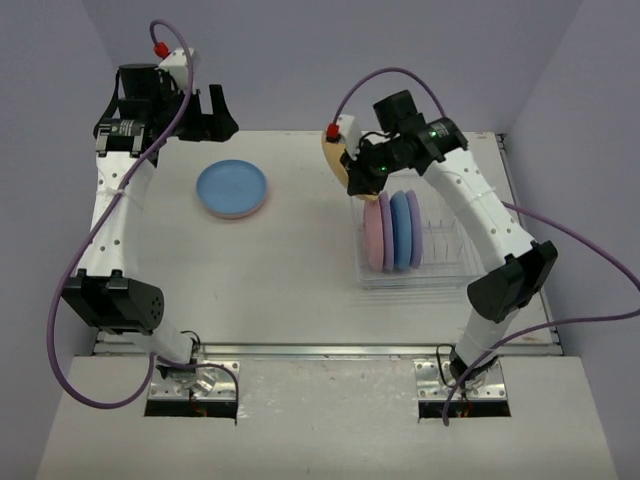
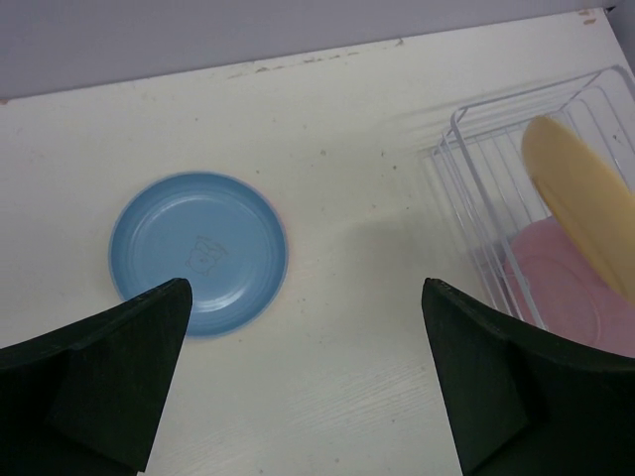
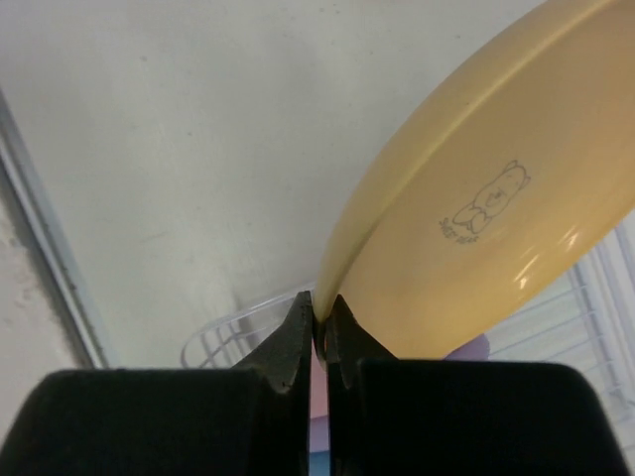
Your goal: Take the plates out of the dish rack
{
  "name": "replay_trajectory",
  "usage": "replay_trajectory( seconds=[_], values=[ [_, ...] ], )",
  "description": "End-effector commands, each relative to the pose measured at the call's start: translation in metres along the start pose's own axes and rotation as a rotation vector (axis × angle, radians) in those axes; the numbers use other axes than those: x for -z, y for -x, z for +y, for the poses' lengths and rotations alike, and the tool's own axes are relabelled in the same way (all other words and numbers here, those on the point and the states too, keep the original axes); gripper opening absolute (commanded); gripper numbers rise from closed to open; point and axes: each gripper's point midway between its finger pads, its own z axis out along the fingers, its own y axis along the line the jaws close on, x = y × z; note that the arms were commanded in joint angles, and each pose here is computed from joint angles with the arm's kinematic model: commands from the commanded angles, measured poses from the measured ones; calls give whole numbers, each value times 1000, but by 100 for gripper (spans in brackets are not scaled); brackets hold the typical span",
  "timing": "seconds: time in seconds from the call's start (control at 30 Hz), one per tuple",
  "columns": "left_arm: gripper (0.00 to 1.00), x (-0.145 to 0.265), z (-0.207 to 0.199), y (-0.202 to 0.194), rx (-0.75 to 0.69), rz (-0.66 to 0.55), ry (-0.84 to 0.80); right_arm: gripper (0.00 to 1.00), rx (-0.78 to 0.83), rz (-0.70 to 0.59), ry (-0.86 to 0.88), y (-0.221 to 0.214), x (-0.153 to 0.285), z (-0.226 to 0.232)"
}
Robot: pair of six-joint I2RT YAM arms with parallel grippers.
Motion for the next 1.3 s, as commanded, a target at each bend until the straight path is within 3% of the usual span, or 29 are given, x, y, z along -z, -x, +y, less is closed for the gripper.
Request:
replay_trajectory(
  seconds=[0.0, 0.13, 0.27, 0.57, 0.7, 0.9, 0.97, 1.1, 1.17, 1.27],
  values=[
    [98, 8, -9, 12, 4, -13, -28, 0, 316, 9, -382, 37, 18, -42],
    [91, 5, -22, 1, -5, 50, -119, 0, 619, 56, -555, 54, -4, -23],
    [84, -1, -27, -19, -19, 129, -161, 0, 872, 118, -605, 47, -35, 8],
    [83, -5, -41, -54, -90, 203, -210, 0, 1067, 163, -631, 45, -68, 44],
    [78, -12, -46, -73, -138, 255, -212, 0, 1104, 163, -616, 47, -78, 58],
    [57, -24, -38, -99, -182, 324, -162, 0, 1140, 170, -615, 50, -86, 65],
    [38, -26, -31, -105, -186, 334, -134, 0, 1141, 166, -622, 51, -85, 66],
    [13, -30, -25, -107, -175, 335, -100, 3, 1136, 186, -632, 45, -84, 63],
    [2, -33, -23, -107, -164, 334, -92, 8, 1130, 190, -639, 40, -80, 63],
    [0, -39, -23, -105, -130, 327, -111, 27, 1097, 196, -655, 32, -70, 57]
  ],
)
